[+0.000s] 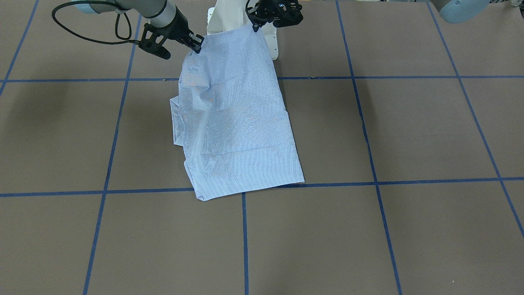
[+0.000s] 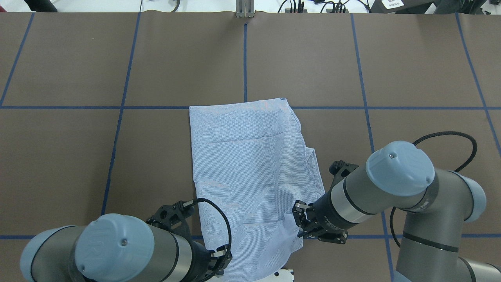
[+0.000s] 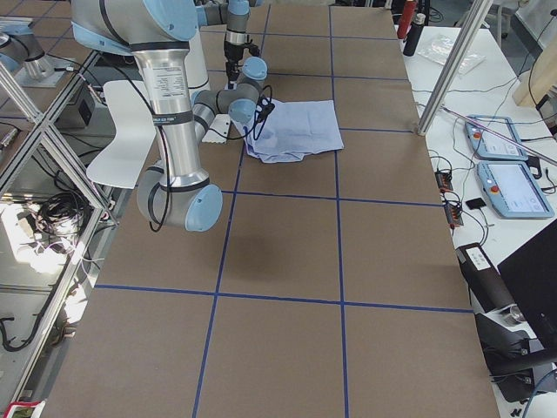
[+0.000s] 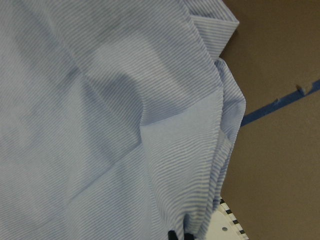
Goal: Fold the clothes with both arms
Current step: 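Lift both near corners and fold them away from the robot, then lay the corners on the shirt's far edge and open both grippers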
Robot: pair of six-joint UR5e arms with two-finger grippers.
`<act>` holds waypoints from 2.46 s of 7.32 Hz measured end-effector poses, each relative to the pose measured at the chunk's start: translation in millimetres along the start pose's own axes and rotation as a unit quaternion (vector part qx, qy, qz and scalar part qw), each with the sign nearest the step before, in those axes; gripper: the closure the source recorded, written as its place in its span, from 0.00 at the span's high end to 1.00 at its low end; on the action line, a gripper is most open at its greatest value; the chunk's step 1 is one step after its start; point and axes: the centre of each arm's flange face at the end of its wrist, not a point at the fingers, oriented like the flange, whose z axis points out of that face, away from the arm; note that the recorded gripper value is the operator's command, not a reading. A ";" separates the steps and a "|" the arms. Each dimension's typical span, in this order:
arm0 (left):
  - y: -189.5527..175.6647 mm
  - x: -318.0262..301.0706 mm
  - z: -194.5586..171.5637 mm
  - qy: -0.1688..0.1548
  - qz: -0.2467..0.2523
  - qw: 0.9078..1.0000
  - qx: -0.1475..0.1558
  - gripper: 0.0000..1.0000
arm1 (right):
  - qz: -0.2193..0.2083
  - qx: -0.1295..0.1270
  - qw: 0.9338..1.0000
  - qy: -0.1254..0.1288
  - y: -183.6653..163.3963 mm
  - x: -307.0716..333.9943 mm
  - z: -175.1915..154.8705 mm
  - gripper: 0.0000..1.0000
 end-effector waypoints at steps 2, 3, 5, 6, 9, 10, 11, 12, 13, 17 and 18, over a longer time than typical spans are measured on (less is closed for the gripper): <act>-47.0 13.5 -29.0 0.021 -0.013 0.999 0.040 0.00 | 0.018 0.018 0.999 -0.026 -30.2 -16.8 -31.8 0.00; -76.1 20.1 -47.3 0.030 -0.010 0.998 0.056 0.00 | 0.025 0.030 0.998 -0.040 -44.6 -33.7 -42.8 0.00; -143.2 32.4 -87.3 0.044 -0.005 0.995 0.087 0.00 | 0.029 0.055 0.997 -0.055 -75.8 -76.4 -47.7 0.00; -174.6 42.7 -90.6 0.045 -0.005 0.994 0.102 0.00 | 0.026 0.071 0.995 -0.061 -96.0 -98.7 -51.8 0.00; -260.4 73.9 -70.3 0.063 -0.015 0.989 0.136 0.00 | 0.032 0.109 0.991 -0.076 -146.2 -164.4 -73.1 0.00; -278.5 84.2 -65.8 0.067 -0.017 0.987 0.143 0.00 | 0.033 0.115 0.990 -0.071 -158.7 -184.6 -67.5 0.00; -294.3 88.9 -62.4 0.070 -0.017 0.986 0.150 0.00 | 0.037 0.122 0.990 -0.060 -173.0 -200.3 -56.8 0.00; -310.9 88.4 -56.1 0.071 -0.018 0.985 0.155 0.00 | 0.044 0.130 0.989 -0.048 -189.4 -207.9 -43.9 0.00; -331.2 83.5 -44.8 0.072 -0.020 0.984 0.160 0.00 | 0.050 0.136 0.989 -0.038 -203.5 -209.2 -32.7 0.00; -370.6 82.3 -17.2 0.071 -0.028 0.983 0.167 0.00 | 0.057 0.140 0.988 -0.027 -217.1 -210.8 -20.0 0.00; -371.7 86.0 -16.2 0.071 -0.027 0.983 0.168 0.00 | 0.055 0.140 0.988 -0.029 -216.0 -212.7 -20.6 0.16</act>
